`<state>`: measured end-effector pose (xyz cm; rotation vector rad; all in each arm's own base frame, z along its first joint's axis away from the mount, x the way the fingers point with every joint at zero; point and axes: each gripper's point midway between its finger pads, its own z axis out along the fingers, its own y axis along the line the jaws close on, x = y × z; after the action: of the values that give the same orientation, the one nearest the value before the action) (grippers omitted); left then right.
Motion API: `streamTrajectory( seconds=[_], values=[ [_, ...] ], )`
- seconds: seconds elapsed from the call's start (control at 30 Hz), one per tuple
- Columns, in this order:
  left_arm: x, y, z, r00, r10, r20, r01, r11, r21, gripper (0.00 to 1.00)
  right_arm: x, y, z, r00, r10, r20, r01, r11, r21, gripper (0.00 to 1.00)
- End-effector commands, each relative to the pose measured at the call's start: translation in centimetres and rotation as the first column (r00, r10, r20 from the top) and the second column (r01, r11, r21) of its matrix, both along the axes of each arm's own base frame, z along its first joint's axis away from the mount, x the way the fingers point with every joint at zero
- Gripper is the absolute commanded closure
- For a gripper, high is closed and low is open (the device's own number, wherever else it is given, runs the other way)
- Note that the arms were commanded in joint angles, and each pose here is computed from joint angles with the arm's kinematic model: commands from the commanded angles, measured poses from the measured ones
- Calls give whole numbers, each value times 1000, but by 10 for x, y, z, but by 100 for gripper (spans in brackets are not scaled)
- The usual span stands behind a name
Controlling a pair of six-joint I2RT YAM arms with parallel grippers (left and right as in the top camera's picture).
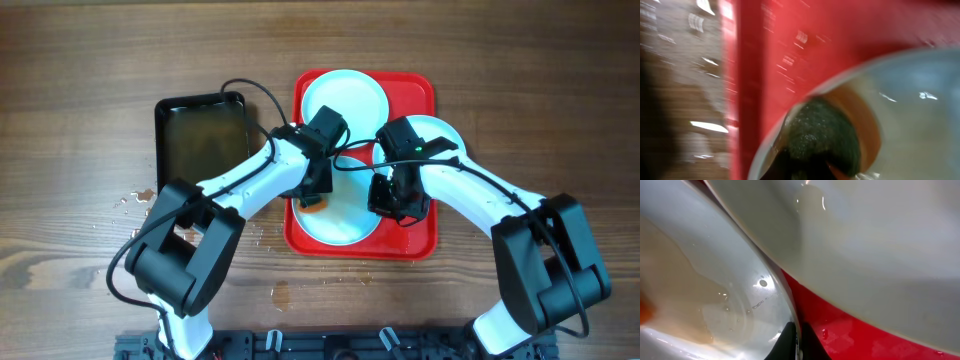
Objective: Clean dirty plates on tray and stack at the side
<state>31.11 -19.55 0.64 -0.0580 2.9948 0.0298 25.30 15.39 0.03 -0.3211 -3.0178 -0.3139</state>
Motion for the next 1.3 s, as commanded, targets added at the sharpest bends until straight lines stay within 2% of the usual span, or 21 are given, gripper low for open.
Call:
streamTrajectory(
  seconds=[0.0, 0.2, 0.37, 0.47, 0.63, 0.83, 1.03, 1.13, 1.27],
  values=[
    [26, 62, 1, 992, 36, 119, -71, 950, 305, 96, -16, -30, -22, 998, -22, -57, 13, 987, -162, 96],
    [45, 61, 46, 983, 86, 160, -127, 957, 262, 96, -20, -32, -21, 997, -22, -72, 10, 986, -169, 96],
    [53, 66, 94, 969, 193, 155, -196, 981, 3, 96, -22, -32, -9, 998, 25, -58, -33, 987, -157, 96],
    [54, 96, 116, 961, 243, 130, -232, 968, -92, 96, -16, -29, 5, 996, 95, -1, -94, 987, -128, 96],
    [51, 162, 122, 941, 324, 93, -318, 945, -76, 96, 2, -24, 34, 955, 253, 156, -238, 965, -109, 96],
    [44, 194, 100, 914, 404, 42, -398, 911, -110, 96, 28, -58, 87, 892, 260, 370, -146, 940, -309, 96],
    [29, 198, 71, 917, 399, 3, -397, 913, -89, 95, 31, -51, 141, 745, 422, 517, -174, 871, -460, 96],
    [27, 198, 66, 916, 400, 0, -399, 913, -88, 88, 30, -48, 154, 695, 481, 535, -153, 825, -544, 96],
    [26, 198, 65, 919, 394, -2, -393, 915, -87, 80, 30, -45, 178, 605, 588, 538, -71, 712, -698, 96]
  ],
)
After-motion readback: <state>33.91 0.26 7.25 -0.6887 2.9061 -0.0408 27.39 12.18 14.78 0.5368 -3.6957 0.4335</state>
